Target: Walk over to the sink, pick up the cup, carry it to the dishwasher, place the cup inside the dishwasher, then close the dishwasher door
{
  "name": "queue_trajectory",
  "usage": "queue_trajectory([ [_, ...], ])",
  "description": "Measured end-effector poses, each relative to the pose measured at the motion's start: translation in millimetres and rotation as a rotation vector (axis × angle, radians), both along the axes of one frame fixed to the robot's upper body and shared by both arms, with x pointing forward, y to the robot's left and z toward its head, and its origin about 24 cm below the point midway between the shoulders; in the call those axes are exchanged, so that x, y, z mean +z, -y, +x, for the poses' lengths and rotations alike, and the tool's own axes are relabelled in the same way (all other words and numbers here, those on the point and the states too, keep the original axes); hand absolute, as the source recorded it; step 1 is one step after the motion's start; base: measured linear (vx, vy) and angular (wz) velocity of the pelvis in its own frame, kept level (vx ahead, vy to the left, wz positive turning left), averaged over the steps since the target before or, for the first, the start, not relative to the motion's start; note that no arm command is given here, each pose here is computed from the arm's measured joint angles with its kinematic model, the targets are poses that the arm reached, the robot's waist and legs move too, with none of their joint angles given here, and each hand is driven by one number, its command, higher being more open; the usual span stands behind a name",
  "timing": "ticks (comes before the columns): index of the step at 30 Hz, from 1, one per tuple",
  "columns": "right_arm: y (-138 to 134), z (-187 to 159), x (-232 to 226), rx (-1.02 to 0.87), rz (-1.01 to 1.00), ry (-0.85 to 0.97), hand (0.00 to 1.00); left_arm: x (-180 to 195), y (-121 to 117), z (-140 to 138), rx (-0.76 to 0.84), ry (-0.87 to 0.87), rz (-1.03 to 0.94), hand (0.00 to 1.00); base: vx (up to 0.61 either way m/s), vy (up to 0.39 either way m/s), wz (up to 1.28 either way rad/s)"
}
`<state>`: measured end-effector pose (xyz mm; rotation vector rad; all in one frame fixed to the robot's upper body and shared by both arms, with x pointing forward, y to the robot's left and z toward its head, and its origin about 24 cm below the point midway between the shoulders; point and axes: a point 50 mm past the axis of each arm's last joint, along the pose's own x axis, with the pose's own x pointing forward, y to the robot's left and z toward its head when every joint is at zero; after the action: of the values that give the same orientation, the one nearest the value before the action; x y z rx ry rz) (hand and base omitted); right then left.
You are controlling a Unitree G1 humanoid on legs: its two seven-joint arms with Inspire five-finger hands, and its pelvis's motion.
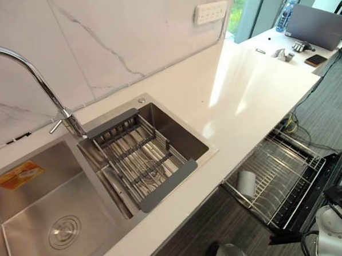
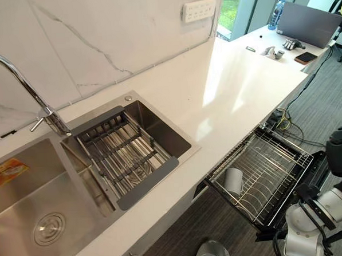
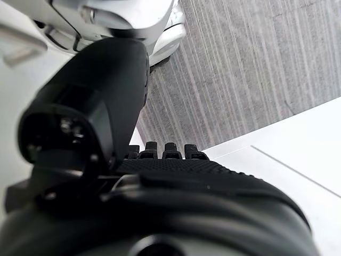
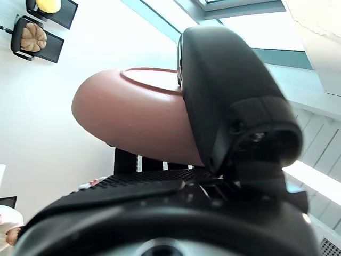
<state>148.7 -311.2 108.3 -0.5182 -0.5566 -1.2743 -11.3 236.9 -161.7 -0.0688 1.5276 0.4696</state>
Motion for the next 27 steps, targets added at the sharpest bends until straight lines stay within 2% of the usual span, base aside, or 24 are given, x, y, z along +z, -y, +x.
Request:
queue_trajectory([
  [1, -8, 12, 3, 0.051, 0.007, 0.017, 0.0, 2, -8, 6, 0.005, 0.011, 0.02, 1.0, -0.1, -0.211, -0.66],
  [4, -29, 42, 12, 0.154, -0.02, 0.055, 0.0, -2, 2, 19, 0.033, 0.048, -0.009, 1.0, -0.12, -0.088, -0.8],
  [6, -42, 51, 9, 0.225, -0.048, -0.001, 0.0, 1, -8, 28, 0.061, 0.085, 0.012, 1.0, -0.07, -0.161, -0.26],
  [8, -54, 58, 5, 0.317, -0.071, -0.068, 0.0, -1, -3, 29, 0.115, 0.101, -0.006, 1.0, -0.13, -0.214, -0.21],
  [13, -45, 59, -9, 0.332, -0.081, -0.184, 0.0, -3, 6, 20, 0.205, 0.113, -0.025, 1.0, -0.09, -0.097, 0.06],
  [21, -37, 60, -33, 0.322, -0.026, -0.321, 0.0, -6, 21, 22, 0.186, 0.126, -0.068, 1.0, -0.04, 0.039, 0.22],
  [27, -22, 51, -69, 0.251, 0.102, -0.499, 0.0, -7, 33, 14, 0.185, 0.123, -0.091, 1.0, 0.01, 0.082, -0.04],
])
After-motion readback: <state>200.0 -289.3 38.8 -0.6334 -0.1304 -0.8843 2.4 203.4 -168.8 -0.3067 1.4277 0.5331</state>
